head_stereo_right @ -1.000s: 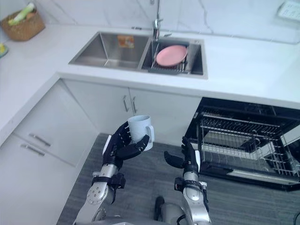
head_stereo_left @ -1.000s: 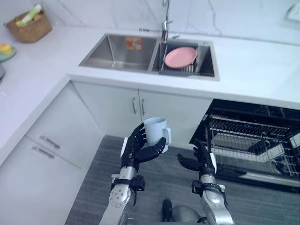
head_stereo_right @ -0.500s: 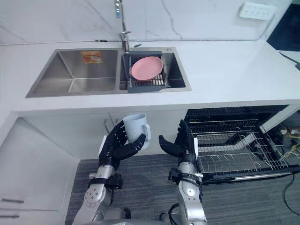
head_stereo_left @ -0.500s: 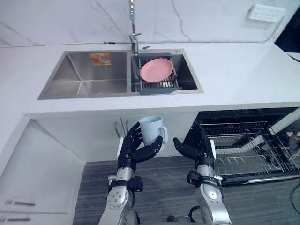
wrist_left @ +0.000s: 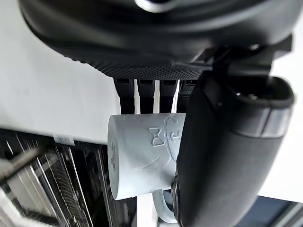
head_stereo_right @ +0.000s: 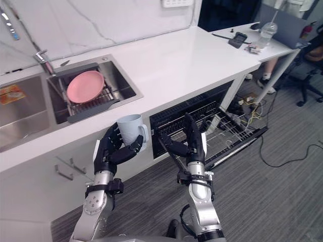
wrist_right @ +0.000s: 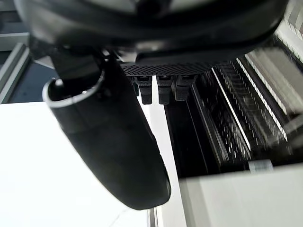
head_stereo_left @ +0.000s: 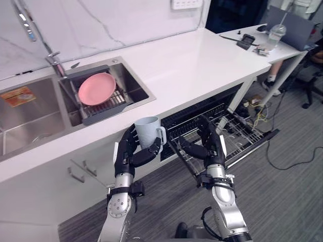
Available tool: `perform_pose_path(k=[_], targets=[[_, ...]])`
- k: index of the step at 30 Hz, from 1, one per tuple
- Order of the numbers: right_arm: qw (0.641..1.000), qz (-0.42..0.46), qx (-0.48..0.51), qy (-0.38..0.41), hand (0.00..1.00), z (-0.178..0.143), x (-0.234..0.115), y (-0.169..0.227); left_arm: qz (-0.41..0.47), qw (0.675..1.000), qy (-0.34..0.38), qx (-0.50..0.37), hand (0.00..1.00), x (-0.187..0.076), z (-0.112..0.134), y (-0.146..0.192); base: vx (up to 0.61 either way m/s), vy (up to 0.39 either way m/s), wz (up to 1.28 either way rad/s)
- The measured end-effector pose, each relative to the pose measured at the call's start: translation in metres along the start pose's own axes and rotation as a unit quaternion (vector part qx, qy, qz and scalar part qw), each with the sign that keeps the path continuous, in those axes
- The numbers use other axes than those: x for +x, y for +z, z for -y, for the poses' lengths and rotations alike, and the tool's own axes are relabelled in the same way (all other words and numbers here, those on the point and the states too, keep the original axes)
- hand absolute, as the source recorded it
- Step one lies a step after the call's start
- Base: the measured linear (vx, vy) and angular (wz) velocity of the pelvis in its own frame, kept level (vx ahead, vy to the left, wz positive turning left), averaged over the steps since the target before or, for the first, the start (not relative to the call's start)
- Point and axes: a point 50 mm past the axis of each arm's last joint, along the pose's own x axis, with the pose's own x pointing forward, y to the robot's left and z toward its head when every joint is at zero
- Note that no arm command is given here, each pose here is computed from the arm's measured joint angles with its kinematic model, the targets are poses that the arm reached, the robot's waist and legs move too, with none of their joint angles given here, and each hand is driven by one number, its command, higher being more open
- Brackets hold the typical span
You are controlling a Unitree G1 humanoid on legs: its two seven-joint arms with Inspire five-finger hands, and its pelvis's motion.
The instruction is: Walk over to the sink, pick up the cup, carry it to the dishwasher, place the cup inside the dishwasher, then close the dishwasher door
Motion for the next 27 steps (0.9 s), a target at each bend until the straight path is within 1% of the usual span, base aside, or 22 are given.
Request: perform_pose_path(k=[3,6,8,13,17,19,22,27], targets=[[1.0,0.028,0.008,0.012,0.9,-0.002,-0.003,0.013,-0.002,1.0,0.004,-0.005,0.3,0.0,0.001,-0.001,0.13,-0.015,-0.41],[0.997,0.065,0.033,0.012,0.9,-0.002,-0.002,0.028,0.006,1.0,-0.006,-0.011,0.3,0.005,0.008,0.002,0.14,0.066,-0.27],[0.996,0.069,0.048,0.017,0.9,-0.004,0.002,0.031,0.007,1.0,-0.005,-0.013,0.3,0.006,0.009,0.002,0.16,0.157,-0.34],[0.996,0.053,0.072,0.026,0.9,-0.004,-0.001,0.025,0.003,1.0,-0.011,0.006,0.3,0.01,0.004,-0.001,0.12,0.167,-0.21],[0.993,0.054,0.095,0.045,0.9,-0.009,-0.001,0.026,0.002,1.0,-0.027,0.007,0.3,0.008,0.01,-0.001,0.04,0.095,-0.09],[0.991,0.053,0.106,0.061,0.9,-0.016,-0.002,0.026,0.006,1.0,-0.012,0.009,0.3,0.01,0.004,0.001,-0.01,0.008,-0.21],[0.989,0.051,0.12,0.068,0.9,-0.017,-0.002,0.027,0.01,1.0,0.005,0.012,0.3,0.012,-0.003,0.002,-0.04,-0.025,-0.12],[0.986,0.047,0.136,0.08,0.9,-0.018,-0.003,0.026,0.012,1.0,0.013,0.013,0.3,0.012,-0.005,0.003,-0.04,-0.024,-0.04]])
